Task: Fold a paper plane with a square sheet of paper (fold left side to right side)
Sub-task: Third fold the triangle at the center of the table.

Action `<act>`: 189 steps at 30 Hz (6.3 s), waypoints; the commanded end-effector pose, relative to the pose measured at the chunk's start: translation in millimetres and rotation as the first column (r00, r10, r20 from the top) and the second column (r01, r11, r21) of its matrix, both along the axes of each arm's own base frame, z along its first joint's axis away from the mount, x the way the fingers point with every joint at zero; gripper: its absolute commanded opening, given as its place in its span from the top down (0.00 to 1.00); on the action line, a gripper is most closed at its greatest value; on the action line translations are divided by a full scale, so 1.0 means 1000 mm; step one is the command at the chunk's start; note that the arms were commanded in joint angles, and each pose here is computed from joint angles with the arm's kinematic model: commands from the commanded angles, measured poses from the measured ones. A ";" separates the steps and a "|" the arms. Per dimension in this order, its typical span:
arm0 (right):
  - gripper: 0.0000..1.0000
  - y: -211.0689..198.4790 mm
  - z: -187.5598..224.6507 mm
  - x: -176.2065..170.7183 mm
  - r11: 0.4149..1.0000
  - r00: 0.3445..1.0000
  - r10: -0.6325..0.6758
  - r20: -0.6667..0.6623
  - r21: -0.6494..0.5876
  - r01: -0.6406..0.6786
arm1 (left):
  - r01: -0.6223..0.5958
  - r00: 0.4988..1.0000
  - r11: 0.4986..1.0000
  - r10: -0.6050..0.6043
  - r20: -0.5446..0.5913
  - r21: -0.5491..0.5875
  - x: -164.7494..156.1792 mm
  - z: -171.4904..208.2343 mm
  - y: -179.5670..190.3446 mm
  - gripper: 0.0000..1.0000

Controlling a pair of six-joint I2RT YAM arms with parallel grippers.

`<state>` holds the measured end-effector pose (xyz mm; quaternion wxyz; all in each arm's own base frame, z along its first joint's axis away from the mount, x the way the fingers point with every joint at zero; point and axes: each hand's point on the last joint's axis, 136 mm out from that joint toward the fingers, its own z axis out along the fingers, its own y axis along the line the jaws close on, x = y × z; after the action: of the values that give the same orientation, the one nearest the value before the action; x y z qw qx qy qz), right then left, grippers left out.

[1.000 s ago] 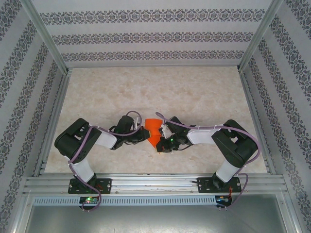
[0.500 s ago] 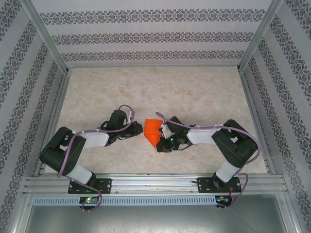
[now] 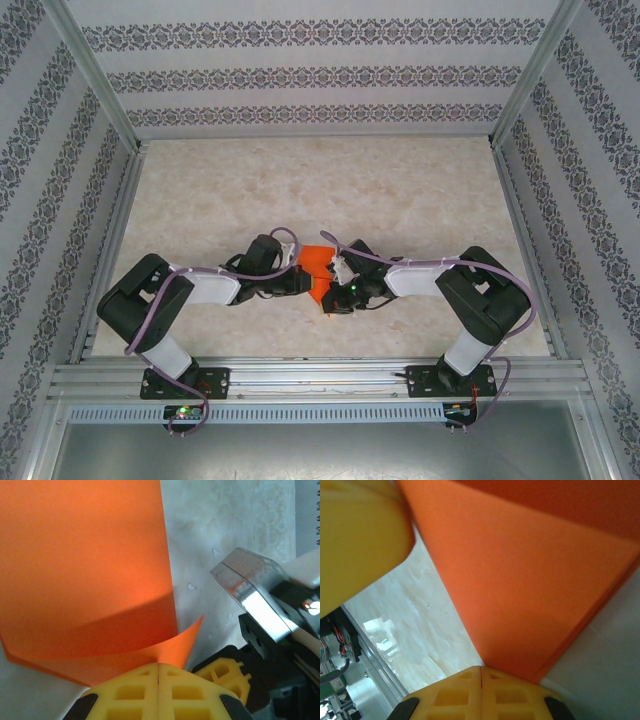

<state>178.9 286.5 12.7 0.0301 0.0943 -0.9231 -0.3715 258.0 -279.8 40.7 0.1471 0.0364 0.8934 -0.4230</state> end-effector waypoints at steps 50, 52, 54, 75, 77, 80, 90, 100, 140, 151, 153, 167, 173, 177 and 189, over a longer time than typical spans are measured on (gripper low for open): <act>1.00 0.013 0.035 0.025 0.987 0.986 -0.160 0.045 0.035 0.159 | -0.064 0.980 0.985 0.093 -0.174 0.162 -0.005 -0.053 0.020 1.00; 1.00 0.016 0.031 0.026 0.986 0.985 -0.167 0.042 0.025 0.166 | -0.060 0.981 0.985 0.088 -0.174 0.161 -0.005 -0.053 0.019 1.00; 1.00 0.018 0.027 0.028 0.984 0.983 -0.176 0.046 0.010 0.175 | -0.061 0.980 0.985 0.090 -0.175 0.160 -0.005 -0.053 0.019 1.00; 1.00 0.002 -0.003 0.029 0.971 0.980 -0.192 0.055 -0.133 0.198 | -0.058 0.980 0.984 0.088 -0.180 0.166 -0.005 -0.055 0.019 1.00; 1.00 -0.001 -0.006 0.027 0.969 0.980 -0.192 0.054 -0.149 0.198 | -0.058 0.980 0.984 0.088 -0.180 0.166 -0.005 -0.055 0.019 1.00; 1.00 -0.005 -0.009 0.025 0.966 0.981 -0.185 0.055 -0.174 0.192 | -0.059 0.980 0.984 0.089 -0.181 0.166 -0.005 -0.055 0.019 1.00; 1.00 -0.023 -0.019 0.019 0.949 0.985 -0.160 0.059 -0.266 0.170 | -0.052 0.990 0.989 0.069 -0.123 0.138 0.000 -0.037 0.016 0.95; 1.00 -0.040 -0.032 0.014 0.922 0.987 -0.149 0.058 -0.354 0.160 | -0.027 0.999 0.999 0.027 -0.029 0.028 -0.006 0.001 0.008 0.97; 1.00 -0.050 -0.037 0.009 0.891 0.992 -0.114 0.052 -0.436 0.125 | -0.147 0.979 0.959 0.177 -0.105 0.241 0.002 -0.043 0.029 0.99; 1.00 -0.052 -0.040 0.006 0.889 0.993 -0.111 0.042 -0.442 0.118 | -0.211 0.962 0.937 0.250 -0.113 0.277 0.018 -0.050 0.064 0.99; 1.00 -0.053 -0.040 0.005 0.889 0.993 -0.112 0.041 -0.442 0.119 | -0.219 0.959 0.929 0.261 -0.108 0.300 0.019 -0.052 0.073 0.99; 1.00 -0.050 -0.038 0.006 0.894 0.993 -0.112 0.041 -0.432 0.119 | -0.249 0.962 0.928 0.269 -0.037 0.278 0.038 -0.029 0.097 1.00; 1.00 -0.049 -0.036 0.008 0.897 0.992 -0.115 0.050 -0.423 0.126 | -0.122 0.992 0.976 0.116 0.041 0.178 0.020 0.010 0.057 1.00; 1.00 -0.047 -0.036 0.009 0.898 0.992 -0.120 0.051 -0.420 0.130 | -0.079 0.997 0.994 0.080 0.000 0.075 0.012 0.011 0.032 1.00; 1.00 -0.045 -0.036 0.009 0.900 0.992 -0.116 0.049 -0.417 0.126 | 0.012 1.000 0.998 -0.011 -0.024 0.055 0.017 -0.004 -0.011 1.00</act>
<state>212.7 279.7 12.1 -0.0301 0.0457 -0.9640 -0.2603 263.7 -277.3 23.8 0.1133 0.0294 0.9179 -0.3792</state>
